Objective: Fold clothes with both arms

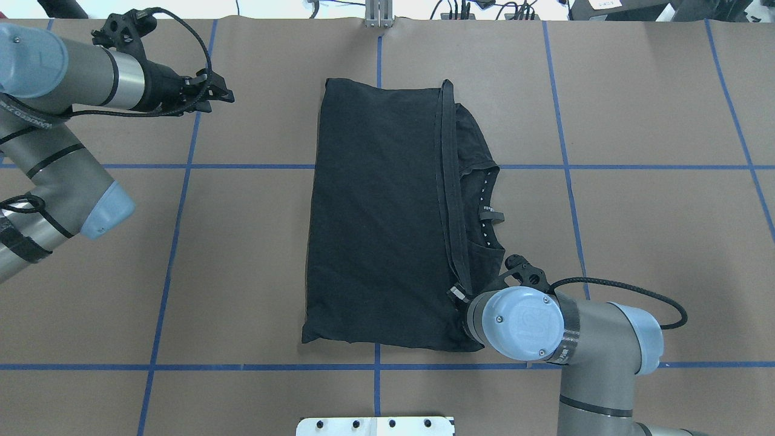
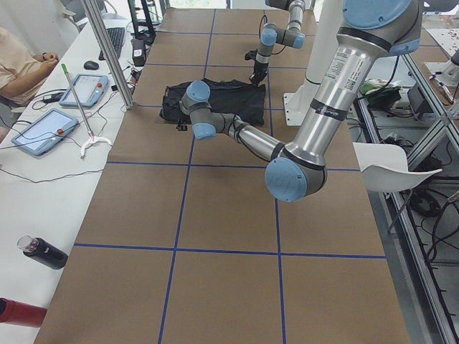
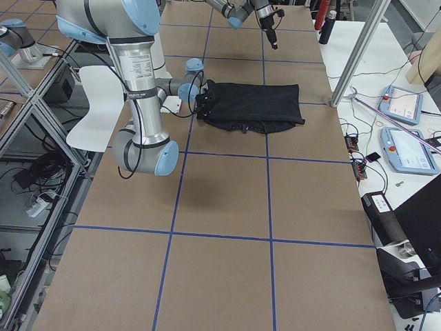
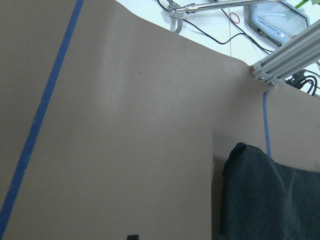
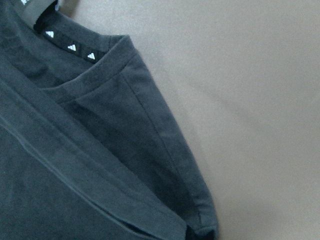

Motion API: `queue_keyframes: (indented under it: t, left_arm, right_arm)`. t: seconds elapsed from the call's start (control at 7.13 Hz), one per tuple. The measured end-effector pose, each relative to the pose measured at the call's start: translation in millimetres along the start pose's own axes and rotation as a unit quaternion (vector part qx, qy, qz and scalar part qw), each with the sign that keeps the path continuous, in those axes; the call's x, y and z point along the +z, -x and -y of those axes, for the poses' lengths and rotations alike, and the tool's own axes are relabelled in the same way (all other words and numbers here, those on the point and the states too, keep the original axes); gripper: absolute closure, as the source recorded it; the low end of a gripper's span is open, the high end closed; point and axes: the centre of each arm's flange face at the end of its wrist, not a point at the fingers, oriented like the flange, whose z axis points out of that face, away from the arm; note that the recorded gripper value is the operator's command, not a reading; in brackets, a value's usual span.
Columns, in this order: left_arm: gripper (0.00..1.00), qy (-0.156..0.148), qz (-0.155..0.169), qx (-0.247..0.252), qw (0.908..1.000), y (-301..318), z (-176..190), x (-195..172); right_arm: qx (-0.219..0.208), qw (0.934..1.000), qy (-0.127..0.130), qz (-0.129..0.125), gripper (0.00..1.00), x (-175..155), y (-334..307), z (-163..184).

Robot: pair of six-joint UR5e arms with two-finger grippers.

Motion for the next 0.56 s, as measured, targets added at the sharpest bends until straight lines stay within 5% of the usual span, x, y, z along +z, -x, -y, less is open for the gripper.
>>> queue_keyframes:
  t: [0.56]
  left_arm:
    - [0.41,-0.001,-0.008,-0.017,0.9998,-7,-2,-6]
  right_arm:
    - [0.008,0.9998,0.02,0.003,1.0,-23,10,14]
